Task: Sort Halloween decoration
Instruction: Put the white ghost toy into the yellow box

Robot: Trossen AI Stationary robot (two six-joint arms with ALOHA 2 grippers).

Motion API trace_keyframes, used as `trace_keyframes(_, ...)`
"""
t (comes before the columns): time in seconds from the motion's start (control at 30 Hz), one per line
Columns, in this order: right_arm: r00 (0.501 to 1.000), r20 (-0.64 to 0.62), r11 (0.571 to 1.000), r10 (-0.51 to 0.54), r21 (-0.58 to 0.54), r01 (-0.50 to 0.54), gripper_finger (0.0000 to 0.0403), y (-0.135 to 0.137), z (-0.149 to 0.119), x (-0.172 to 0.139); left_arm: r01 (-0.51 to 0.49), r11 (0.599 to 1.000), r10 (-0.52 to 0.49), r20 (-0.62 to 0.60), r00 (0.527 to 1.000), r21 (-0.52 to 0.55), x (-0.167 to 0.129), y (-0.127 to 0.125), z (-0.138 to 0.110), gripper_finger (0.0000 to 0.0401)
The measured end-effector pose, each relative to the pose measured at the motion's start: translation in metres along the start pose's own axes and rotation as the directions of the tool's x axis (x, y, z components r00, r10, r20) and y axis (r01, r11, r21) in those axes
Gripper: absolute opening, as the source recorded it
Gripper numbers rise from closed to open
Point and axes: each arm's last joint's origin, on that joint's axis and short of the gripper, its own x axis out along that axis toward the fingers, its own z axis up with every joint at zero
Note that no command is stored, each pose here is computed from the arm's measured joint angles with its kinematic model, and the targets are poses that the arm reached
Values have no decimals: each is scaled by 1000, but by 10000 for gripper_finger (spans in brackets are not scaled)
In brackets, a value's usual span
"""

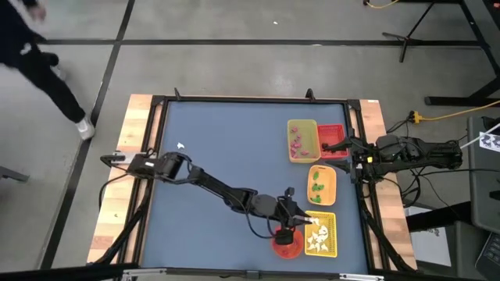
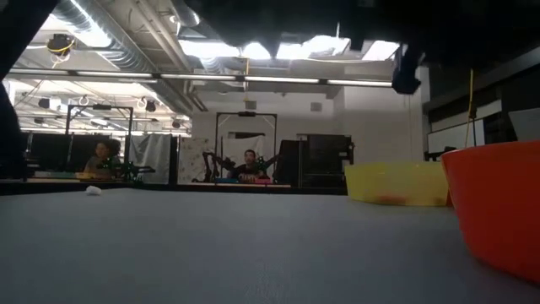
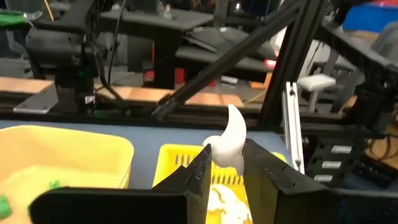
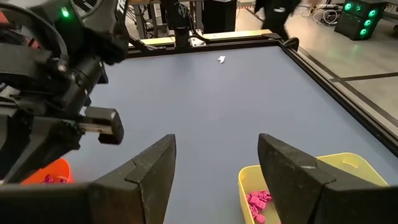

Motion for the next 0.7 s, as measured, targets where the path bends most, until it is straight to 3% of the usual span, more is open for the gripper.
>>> trace_keyframes(0.43,1000,0,1000,0,-1,0,225,0,0,0,48,999,-47,63,997,-9,43,-4,-22,60)
trace_keyframes(0.7,1000,-1,1000,5,-1,-5,225,0,0,0,43,999,-43,42,998,-7,47,-3,-27,66)
